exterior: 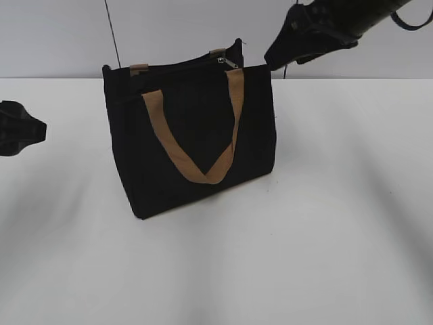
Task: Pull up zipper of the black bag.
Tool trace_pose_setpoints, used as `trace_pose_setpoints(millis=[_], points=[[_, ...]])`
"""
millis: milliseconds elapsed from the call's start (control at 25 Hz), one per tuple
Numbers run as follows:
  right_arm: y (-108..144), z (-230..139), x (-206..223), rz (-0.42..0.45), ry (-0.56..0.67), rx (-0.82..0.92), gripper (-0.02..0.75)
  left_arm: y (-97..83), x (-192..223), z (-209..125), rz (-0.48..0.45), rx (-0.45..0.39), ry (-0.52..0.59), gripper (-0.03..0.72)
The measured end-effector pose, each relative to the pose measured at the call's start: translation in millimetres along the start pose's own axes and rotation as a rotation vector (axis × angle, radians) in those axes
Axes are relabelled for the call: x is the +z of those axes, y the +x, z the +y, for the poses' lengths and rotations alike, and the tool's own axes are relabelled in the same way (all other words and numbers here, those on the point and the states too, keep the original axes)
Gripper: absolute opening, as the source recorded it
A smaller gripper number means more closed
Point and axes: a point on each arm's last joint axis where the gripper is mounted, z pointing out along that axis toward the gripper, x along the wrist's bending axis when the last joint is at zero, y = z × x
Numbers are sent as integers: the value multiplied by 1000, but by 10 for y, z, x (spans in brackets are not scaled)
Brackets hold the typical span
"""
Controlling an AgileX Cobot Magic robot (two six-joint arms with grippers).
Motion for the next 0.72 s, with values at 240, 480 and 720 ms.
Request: trace_pose_setpoints(millis=[240,480,720], points=[[40,-168,-171,-64,175,51,503,-94,-376,-35,-14,14,29,476],[198,-578,-255,-60,265,99,503,-137,-689,-135,-23,46,85,473],[521,-922,-698,-110,178,89,503,-48,-1084,-225,-6,41,70,473]])
